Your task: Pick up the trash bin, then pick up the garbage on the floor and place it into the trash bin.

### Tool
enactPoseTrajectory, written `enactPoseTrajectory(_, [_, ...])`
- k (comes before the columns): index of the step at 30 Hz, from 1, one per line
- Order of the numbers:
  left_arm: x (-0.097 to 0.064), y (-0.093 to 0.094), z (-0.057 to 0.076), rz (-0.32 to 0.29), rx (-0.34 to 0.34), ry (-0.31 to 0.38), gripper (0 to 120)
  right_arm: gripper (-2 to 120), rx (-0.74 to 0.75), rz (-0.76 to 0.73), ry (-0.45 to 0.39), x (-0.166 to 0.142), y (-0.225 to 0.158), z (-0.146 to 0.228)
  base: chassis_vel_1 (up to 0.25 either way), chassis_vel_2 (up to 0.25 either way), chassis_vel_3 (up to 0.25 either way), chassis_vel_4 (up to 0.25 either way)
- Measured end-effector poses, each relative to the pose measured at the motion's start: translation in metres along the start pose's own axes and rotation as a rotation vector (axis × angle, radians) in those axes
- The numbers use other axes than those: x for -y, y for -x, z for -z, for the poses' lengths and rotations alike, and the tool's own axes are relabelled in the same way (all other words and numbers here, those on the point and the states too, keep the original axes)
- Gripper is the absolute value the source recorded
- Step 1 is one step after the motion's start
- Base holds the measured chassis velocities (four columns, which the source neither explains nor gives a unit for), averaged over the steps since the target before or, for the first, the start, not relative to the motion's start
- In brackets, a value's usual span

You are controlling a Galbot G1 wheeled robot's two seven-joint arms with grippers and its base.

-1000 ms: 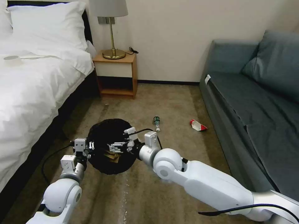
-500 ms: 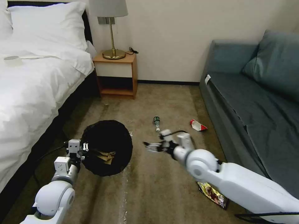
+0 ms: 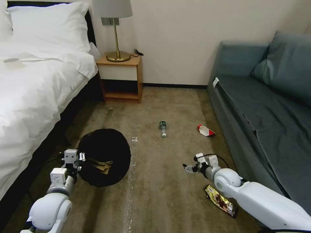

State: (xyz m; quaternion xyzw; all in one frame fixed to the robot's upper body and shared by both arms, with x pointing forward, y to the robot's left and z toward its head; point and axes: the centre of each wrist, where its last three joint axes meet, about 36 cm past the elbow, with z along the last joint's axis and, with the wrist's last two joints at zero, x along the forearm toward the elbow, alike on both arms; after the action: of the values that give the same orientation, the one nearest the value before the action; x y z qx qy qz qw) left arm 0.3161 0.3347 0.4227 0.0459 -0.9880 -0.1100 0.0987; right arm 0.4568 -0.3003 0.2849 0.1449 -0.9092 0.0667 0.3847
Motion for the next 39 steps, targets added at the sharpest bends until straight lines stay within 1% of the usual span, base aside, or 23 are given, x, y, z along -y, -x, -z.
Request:
enactPoseTrajectory(4, [0.004, -0.01, 0.0, -0.009, -0.001, 0.0, 4, 100, -0.037, -0.035, 0.012, 0.013, 0.001, -0.019, 0.0, 0.0, 0.0, 0.0])
enactPoseTrajectory(5, [0.004, -0.01, 0.0, -0.009, -0.001, 0.0, 4, 100, -0.037, -0.035, 0.012, 0.013, 0.001, -0.019, 0.0, 0.0, 0.0, 0.0])
enactPoseTrajectory(7, [0.007, -0.012, -0.001, -0.015, 0.001, 0.0, 4, 100, -0.073, -0.06, 0.016, 0.022, -0.001, -0.036, 0.0, 0.0, 0.0, 0.0])
enactPoseTrajectory(9, [0.008, -0.012, 0.0, -0.018, 0.001, -0.001, 4, 100, -0.086, -0.068, 0.016, 0.024, -0.002, -0.041, 0.0, 0.0, 0.0, 0.0])
enactPoseTrajectory(11, [0.008, -0.008, -0.001, -0.023, 0.006, 0.003, 4, 100, -0.135, -0.092, 0.009, 0.032, -0.005, -0.063, 0.0, 0.0, 0.0, 0.0])
enactPoseTrajectory(12, [0.008, -0.008, -0.001, -0.023, 0.006, 0.003, 4, 100, -0.135, -0.092, 0.009, 0.032, -0.005, -0.063, 0.0, 0.0, 0.0, 0.0])
enactPoseTrajectory(13, [0.008, -0.005, -0.001, -0.027, 0.008, 0.005, 4, 100, -0.163, -0.11, 0.001, 0.038, -0.006, -0.076, 0.0, 0.0, 0.0, 0.0])
enactPoseTrajectory(15, [0.007, -0.004, -0.001, -0.028, 0.009, 0.005, 4, 100, -0.177, -0.119, -0.003, 0.042, -0.006, -0.082, 0.0, 0.0, 0.0, 0.0])
enactPoseTrajectory(17, [0.006, 0.0, -0.002, -0.033, 0.009, 0.003, 4, 100, -0.213, -0.143, -0.014, 0.053, -0.005, -0.101, 0.0, 0.0, 0.0, 0.0])
enactPoseTrajectory(26, [0.005, 0.001, -0.007, -0.05, -0.002, 0.002, 4, 100, -0.225, -0.146, -0.006, 0.06, 0.002, -0.117, 0.0, 0.0, 0.0, 0.0])
enactPoseTrajectory(31, [0.007, -0.001, -0.005, -0.068, 0.0, -0.01, 4, 100, -0.234, -0.143, 0.0, 0.064, 0.003, -0.138, 0.0, 0.0, 0.0, 0.0])
enactPoseTrajectory(39, [0.011, -0.004, -0.002, -0.085, 0.009, -0.017, 4, 100, -0.225, -0.128, 0.011, 0.065, 0.006, -0.146, 0.0, 0.0, 0.0, 0.0])
